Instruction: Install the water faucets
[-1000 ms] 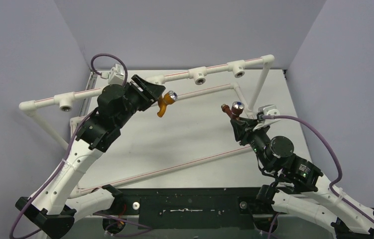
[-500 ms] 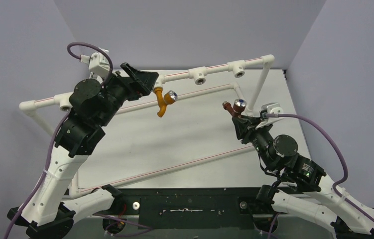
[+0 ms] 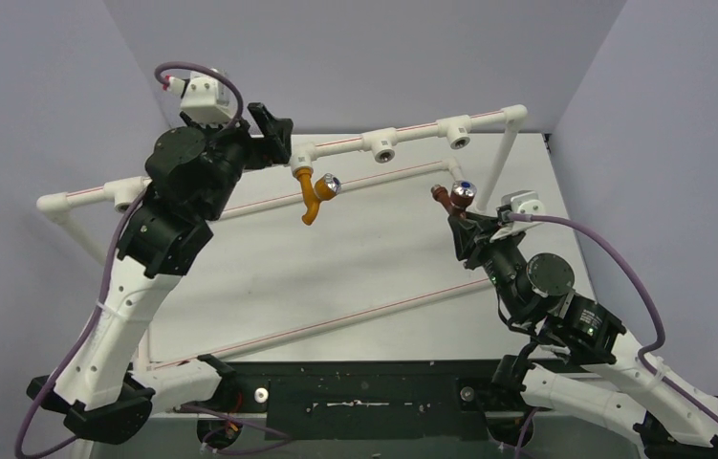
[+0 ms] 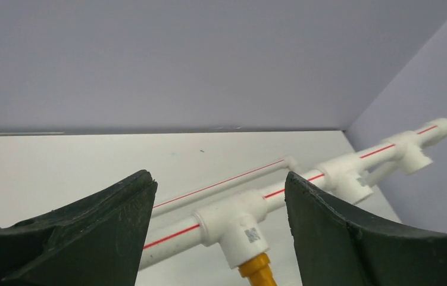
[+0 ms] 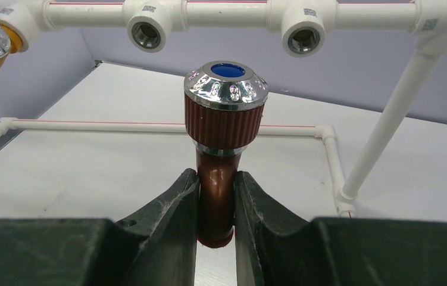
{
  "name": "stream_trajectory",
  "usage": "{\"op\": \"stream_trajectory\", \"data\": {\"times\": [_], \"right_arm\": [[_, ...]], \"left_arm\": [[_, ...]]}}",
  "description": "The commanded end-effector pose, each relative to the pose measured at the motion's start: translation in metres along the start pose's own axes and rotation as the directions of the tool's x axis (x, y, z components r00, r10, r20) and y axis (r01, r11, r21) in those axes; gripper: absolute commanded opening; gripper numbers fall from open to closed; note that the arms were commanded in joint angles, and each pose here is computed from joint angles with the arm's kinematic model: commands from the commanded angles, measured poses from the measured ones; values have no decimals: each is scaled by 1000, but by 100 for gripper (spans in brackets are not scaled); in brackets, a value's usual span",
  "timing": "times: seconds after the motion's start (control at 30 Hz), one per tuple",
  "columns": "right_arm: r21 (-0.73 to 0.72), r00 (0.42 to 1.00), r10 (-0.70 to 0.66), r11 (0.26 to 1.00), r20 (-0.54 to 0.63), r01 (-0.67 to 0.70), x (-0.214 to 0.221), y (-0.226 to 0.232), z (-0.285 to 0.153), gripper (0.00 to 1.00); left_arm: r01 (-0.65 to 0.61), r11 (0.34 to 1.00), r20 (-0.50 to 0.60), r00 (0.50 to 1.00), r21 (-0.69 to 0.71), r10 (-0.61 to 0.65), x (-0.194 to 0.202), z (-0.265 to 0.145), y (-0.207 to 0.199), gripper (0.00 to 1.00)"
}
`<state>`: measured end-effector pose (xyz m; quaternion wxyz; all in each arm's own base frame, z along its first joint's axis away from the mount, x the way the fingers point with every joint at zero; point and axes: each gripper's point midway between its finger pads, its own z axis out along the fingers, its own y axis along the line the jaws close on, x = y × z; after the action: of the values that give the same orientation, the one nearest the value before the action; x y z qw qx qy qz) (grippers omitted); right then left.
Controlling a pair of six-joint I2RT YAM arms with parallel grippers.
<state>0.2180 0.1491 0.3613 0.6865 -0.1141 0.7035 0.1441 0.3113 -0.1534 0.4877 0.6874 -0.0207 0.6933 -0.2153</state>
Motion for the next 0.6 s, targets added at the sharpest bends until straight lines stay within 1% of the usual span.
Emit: {"op": "stream_trajectory", "data": {"times": [0.0, 0.13, 0.23, 0.43, 0.57], "right_arm": [[29, 995, 25, 999, 94, -27, -36, -6, 0, 0], [32, 996, 11, 999, 89, -14, -35, -5, 2, 0], [34, 996, 5, 999, 86, -8, -35, -5, 3, 0], [46, 997, -13, 999, 78, 9, -31, -5, 6, 0], [67, 997, -40, 997, 70, 36, -28, -8, 9, 0]], "left_arm": [[-109, 985, 57, 991, -137, 118, -16, 28, 29, 77], [-67, 976, 21, 997, -206, 73, -8, 54, 75, 77], [-47, 960, 21, 998, -276, 55, -3, 61, 112, 77], [-62, 916, -30, 998, -396, 54, 27, 59, 150, 77], [-83, 879, -74, 996, -469, 54, 57, 49, 171, 77]]}}
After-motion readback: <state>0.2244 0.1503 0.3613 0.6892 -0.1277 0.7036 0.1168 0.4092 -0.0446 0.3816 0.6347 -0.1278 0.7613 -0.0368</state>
